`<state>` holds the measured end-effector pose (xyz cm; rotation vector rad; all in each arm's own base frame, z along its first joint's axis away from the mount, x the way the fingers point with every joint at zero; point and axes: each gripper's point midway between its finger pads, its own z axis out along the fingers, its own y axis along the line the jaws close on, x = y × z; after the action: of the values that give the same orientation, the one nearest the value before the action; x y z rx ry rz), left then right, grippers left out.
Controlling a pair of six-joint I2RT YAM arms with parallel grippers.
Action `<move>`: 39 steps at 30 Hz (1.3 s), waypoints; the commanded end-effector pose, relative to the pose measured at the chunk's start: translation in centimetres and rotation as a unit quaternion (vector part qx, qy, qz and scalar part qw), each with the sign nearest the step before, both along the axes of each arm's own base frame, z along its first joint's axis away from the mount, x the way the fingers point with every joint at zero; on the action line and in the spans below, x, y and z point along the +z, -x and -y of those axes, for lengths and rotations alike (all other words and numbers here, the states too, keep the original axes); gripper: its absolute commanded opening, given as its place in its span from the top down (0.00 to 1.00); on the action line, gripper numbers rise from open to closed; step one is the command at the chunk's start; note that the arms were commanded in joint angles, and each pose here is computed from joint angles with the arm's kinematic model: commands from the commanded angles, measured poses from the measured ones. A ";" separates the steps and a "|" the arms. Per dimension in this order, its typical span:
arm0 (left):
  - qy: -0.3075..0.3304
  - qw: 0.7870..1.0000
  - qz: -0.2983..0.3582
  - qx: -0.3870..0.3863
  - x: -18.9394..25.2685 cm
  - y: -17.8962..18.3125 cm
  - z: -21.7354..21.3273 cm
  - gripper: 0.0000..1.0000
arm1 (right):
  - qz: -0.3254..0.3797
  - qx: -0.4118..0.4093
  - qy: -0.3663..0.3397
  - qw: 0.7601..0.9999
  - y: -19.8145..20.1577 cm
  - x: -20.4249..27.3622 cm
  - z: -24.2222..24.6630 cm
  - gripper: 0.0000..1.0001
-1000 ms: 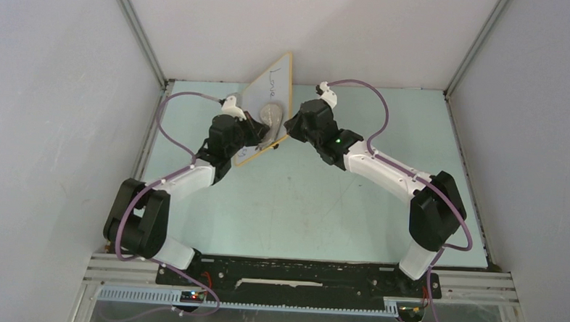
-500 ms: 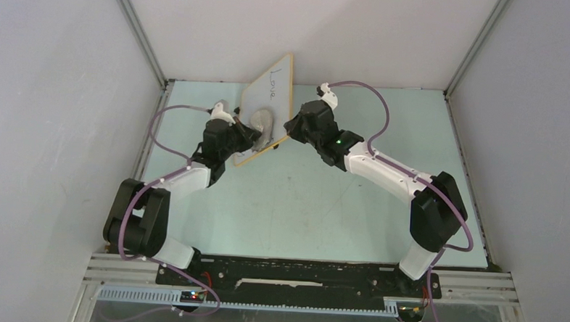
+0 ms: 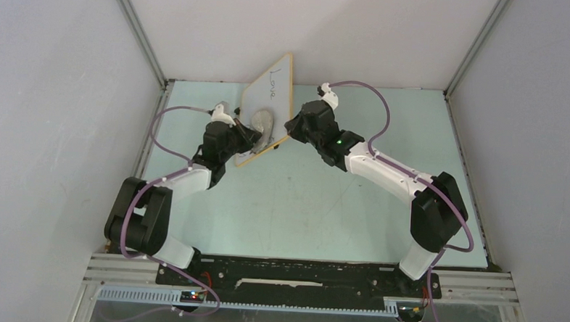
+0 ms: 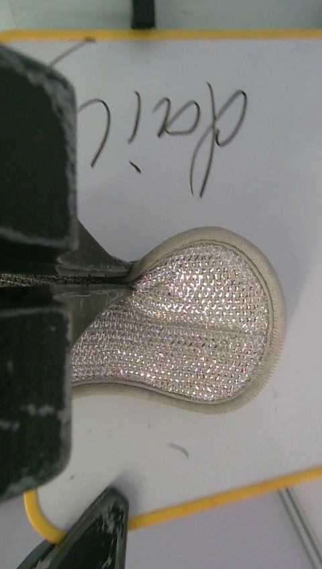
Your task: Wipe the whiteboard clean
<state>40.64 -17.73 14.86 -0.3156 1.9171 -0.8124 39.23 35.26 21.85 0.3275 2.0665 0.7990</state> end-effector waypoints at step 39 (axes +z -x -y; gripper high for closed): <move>0.005 0.984 0.084 -0.160 2.5 5.7 6.2 1.00 | 0.038 0.026 -0.089 0.995 0.5 4.7 -2.1 1.00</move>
<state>38.74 -18.45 15.40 -0.2953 1.8535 -0.8509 39.24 35.05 22.15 0.3571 2.0545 0.8308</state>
